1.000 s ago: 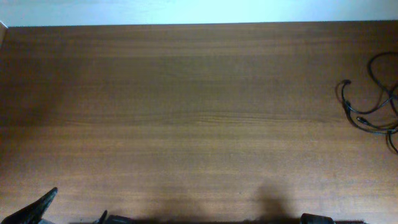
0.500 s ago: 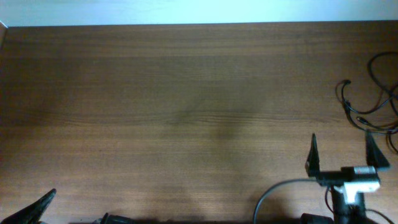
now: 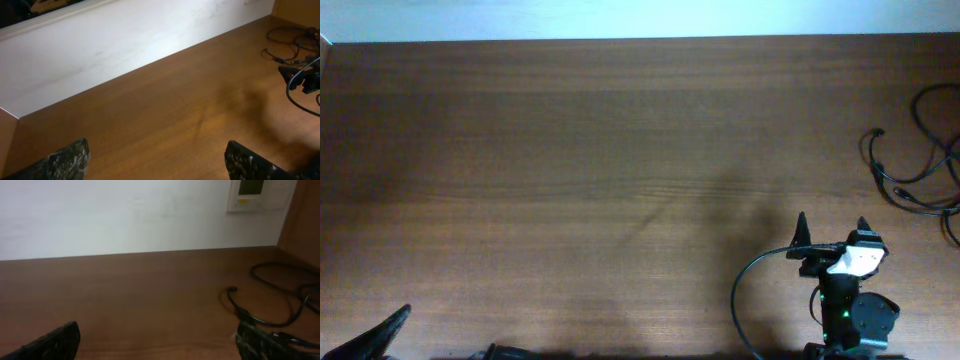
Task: Untangle cables
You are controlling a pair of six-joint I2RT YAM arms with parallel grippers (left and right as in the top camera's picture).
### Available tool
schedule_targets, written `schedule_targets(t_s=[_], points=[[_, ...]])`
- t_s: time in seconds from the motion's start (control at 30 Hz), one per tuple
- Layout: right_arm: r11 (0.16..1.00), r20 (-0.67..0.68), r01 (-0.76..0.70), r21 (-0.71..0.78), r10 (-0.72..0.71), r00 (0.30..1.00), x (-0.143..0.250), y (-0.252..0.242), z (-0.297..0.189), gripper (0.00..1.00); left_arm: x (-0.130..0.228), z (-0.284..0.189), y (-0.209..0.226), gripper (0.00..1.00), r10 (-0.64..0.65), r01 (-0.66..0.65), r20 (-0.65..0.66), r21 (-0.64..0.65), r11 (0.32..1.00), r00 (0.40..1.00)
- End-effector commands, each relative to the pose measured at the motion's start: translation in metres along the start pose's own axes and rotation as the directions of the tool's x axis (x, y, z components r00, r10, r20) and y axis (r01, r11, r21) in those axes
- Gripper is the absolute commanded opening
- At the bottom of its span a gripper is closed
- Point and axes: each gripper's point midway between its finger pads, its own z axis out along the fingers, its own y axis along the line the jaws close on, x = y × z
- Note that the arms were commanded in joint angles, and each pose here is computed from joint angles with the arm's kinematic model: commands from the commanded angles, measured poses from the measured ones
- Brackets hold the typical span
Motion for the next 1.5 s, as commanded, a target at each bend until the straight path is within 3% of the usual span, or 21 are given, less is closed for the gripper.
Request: schedule_targets(t_s=[0.0,0.23,0.4,0.53,0.63,0.73,0.9,0.97,1.03,1.07,1.23,1.47], points=[[1.0,-0.007,-0.022,0.009,0.022,1.0,0.003,-0.002,0.0,0.99,0.002,0.0,0.0,0.88,-0.009,0.009,-0.009,0.003,1.0,1.0],[1.0,-0.006,-0.021,0.009,0.021,1.0,0.003,-0.002,0.0,0.99,0.001,0.0,0.0,0.88,-0.016,0.016,-0.007,0.003,1.0,1.0],[0.981,-0.007,-0.007,-0.195,0.006,1.0,0.003,0.049,-0.004,0.99,0.002,0.0,0.0,0.88,-0.018,0.018,-0.011,0.004,1.0,1.0],[0.977,-0.009,-0.006,-0.211,0.004,1.0,0.003,0.053,-0.005,0.99,-0.004,0.002,0.001,0.89,-0.017,0.017,0.013,-0.002,1.0,1.0],[0.977,-0.009,-0.006,-0.211,0.004,1.0,0.003,0.053,-0.005,0.99,0.014,0.034,0.001,0.87,-0.027,0.028,-0.073,0.018,0.999,0.997],[0.977,-0.01,-0.006,-0.211,0.004,1.0,0.003,0.053,-0.005,0.99,0.024,0.081,-0.019,0.93,-0.09,0.091,-0.015,0.136,0.986,0.996],[0.977,-0.01,-0.006,-0.211,0.004,1.0,0.003,0.053,-0.005,0.99,0.1,0.156,-0.024,0.99,-0.168,0.18,-0.105,0.114,0.977,0.98],[0.977,-0.01,-0.006,-0.211,0.004,1.0,0.003,0.053,-0.005,0.99,0.102,0.185,-0.024,0.99,-0.154,0.159,-0.051,0.126,0.979,0.987],[0.977,-0.01,-0.006,-0.211,0.004,1.0,0.003,0.053,-0.005,0.99,0.106,0.208,-0.042,0.99,-0.018,0.011,0.03,0.236,0.972,0.999],[0.977,-0.01,-0.006,-0.211,0.004,1.0,0.003,0.053,-0.005,0.99,0.107,0.217,-0.041,0.99,-0.012,-0.001,0.054,0.229,0.973,0.998],[0.977,-0.01,-0.006,-0.211,0.004,1.0,0.003,0.053,-0.005,0.99,0.099,0.243,-0.033,0.99,0.095,-0.13,0.221,0.15,0.98,0.971],[0.977,-0.01,-0.006,-0.211,0.004,1.0,0.003,0.053,-0.005,0.99,0.133,0.233,-0.013,0.99,0.143,-0.139,0.346,-0.038,0.99,0.927]])
